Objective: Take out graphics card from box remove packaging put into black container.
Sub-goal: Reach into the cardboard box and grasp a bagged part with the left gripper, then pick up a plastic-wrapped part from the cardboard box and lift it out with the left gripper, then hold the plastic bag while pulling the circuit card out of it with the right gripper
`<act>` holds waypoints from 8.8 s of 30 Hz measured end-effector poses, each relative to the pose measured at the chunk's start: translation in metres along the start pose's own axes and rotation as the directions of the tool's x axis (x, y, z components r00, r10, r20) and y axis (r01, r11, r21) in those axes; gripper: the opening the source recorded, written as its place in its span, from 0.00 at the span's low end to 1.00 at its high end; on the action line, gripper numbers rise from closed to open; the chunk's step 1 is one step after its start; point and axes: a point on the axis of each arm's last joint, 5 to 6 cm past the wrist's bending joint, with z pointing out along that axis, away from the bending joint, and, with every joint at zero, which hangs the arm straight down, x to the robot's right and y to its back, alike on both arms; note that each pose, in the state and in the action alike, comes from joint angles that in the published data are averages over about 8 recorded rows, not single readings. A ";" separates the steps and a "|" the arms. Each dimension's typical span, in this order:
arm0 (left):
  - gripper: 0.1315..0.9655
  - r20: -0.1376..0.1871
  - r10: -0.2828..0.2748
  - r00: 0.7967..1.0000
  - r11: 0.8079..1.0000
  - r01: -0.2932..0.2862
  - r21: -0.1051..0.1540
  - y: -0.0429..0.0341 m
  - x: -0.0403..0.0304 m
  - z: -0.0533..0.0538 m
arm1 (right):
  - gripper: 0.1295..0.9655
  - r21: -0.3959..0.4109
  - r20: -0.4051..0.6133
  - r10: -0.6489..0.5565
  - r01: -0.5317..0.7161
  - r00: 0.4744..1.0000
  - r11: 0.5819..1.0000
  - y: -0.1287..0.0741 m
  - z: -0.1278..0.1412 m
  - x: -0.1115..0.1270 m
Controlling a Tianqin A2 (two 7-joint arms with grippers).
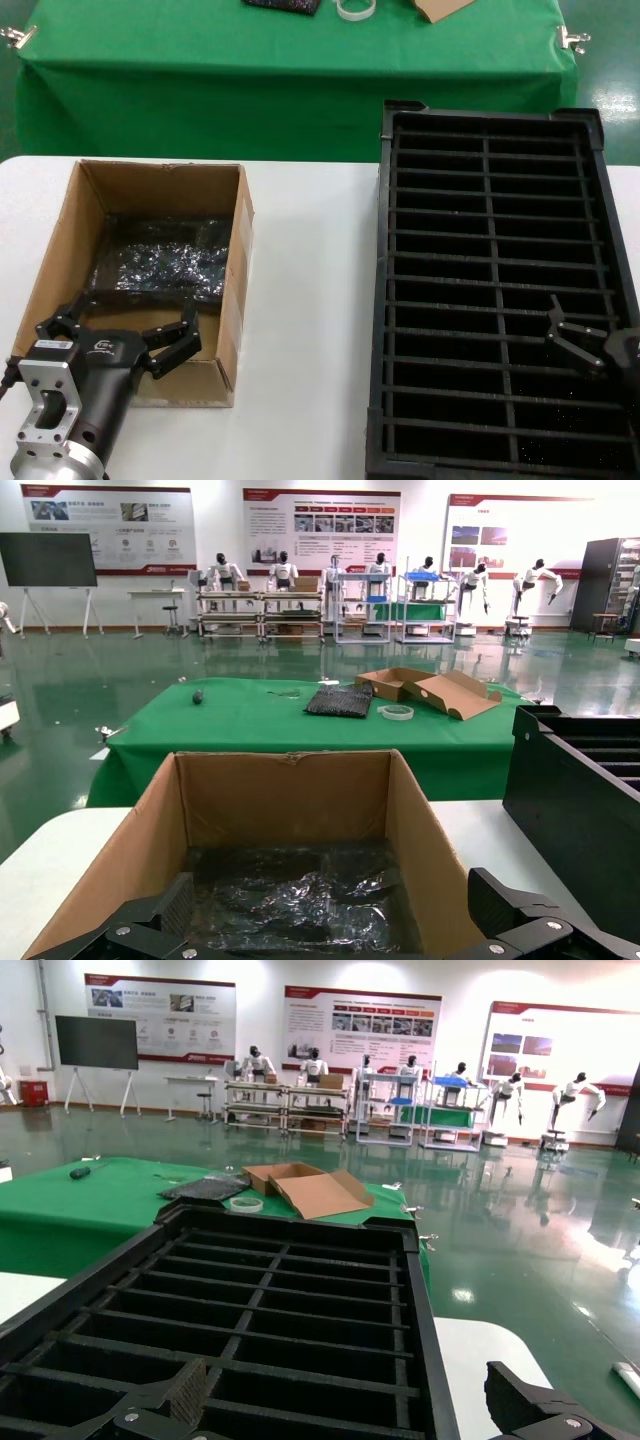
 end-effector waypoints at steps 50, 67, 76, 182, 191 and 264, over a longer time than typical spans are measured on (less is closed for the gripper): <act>1.00 -0.058 0.757 0.651 0.653 -0.750 0.100 -0.0425 -0.1016 0.081 | 1.00 0.000 0.000 0.000 0.000 1.000 1.000 0.000 0.000 0.000; 1.00 -0.203 0.969 0.139 0.202 -0.920 0.337 -0.0175 -0.1121 0.148 | 1.00 0.000 0.000 0.000 0.000 1.000 1.000 0.000 0.000 0.000; 1.00 -0.158 0.987 -0.037 0.034 -0.905 0.423 -0.0119 -0.1231 0.160 | 1.00 0.000 0.000 0.000 0.000 1.000 1.000 0.000 0.000 0.000; 0.02 -0.048 0.994 0.093 0.101 -0.979 0.180 0.0092 -0.1492 0.148 | 1.00 0.000 0.000 0.000 0.000 1.000 1.000 0.000 0.000 0.000; 0.01 0.067 0.980 0.186 0.164 -0.955 0.247 -0.0090 -0.1579 0.141 | 1.00 0.000 0.000 0.000 0.000 1.000 1.000 0.000 0.000 0.000; 0.01 0.365 0.904 0.223 -0.083 -0.746 0.661 -0.0608 -0.1033 0.174 | 0.80 0.002 0.563 -0.097 0.116 0.820 0.993 -0.095 0.149 -0.088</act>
